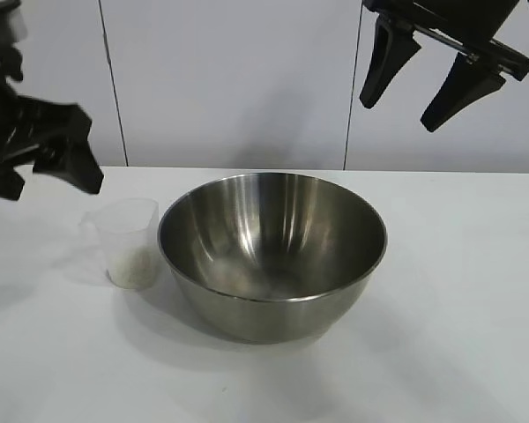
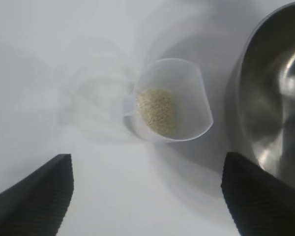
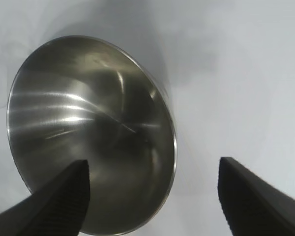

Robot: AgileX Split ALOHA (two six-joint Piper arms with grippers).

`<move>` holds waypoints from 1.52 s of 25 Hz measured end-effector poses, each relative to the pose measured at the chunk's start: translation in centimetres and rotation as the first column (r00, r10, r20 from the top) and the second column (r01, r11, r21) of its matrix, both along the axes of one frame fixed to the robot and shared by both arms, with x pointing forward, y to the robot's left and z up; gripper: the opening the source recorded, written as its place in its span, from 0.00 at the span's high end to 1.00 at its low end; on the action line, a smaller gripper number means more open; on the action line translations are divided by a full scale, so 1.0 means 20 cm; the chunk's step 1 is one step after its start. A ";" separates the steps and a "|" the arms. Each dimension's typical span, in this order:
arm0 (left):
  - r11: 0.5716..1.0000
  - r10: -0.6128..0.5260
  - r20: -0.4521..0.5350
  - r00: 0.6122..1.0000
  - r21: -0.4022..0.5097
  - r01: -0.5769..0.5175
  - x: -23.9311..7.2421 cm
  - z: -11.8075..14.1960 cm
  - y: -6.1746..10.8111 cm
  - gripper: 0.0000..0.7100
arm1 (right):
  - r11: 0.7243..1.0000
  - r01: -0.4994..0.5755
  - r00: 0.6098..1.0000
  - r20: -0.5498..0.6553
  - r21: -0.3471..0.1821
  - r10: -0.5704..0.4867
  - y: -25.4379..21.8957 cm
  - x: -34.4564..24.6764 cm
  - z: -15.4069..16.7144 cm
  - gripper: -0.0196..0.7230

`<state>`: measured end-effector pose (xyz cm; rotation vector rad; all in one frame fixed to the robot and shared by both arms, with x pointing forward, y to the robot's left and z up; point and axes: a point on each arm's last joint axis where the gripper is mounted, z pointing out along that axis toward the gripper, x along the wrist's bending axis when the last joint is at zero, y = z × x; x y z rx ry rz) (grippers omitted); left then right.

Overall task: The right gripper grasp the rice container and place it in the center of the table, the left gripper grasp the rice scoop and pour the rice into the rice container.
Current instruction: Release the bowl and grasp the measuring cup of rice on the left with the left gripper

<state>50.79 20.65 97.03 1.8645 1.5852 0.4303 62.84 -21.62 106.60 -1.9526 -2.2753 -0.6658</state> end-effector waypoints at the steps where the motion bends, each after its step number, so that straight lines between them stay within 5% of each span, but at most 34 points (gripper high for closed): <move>1: 1.000 0.007 0.040 0.999 0.012 -0.007 -0.02 -0.02 0.02 0.16 | 1.000 0.000 1.000 0.000 0.000 0.000 0.00 0.00 0.00 0.29; 9: 0.999 0.007 0.317 0.948 0.049 -0.023 -0.13 -0.12 0.09 0.24 | 1.000 -0.005 1.000 0.006 -0.001 0.005 0.00 0.00 0.00 0.29; 13: 0.996 -0.007 0.420 0.908 -0.081 0.046 -0.18 -0.16 0.08 0.27 | 1.000 -0.004 1.000 0.008 -0.001 0.004 0.00 0.00 0.00 0.29; 23: 0.974 0.041 0.370 0.928 -0.222 0.046 -0.13 -0.46 0.08 0.28 | 1.000 -0.006 1.000 0.002 -0.001 0.006 0.00 0.00 0.00 0.29; 32: 0.994 -0.079 0.368 0.926 -0.040 0.101 -0.13 -0.64 0.09 0.28 | 1.000 -0.004 1.000 0.008 -0.001 0.004 0.00 0.00 0.00 0.29; 38: 1.000 -0.014 0.335 0.942 0.005 0.013 -0.12 -0.71 0.14 0.28 | 1.000 -0.003 1.000 0.010 -0.001 0.003 0.00 0.00 0.00 0.29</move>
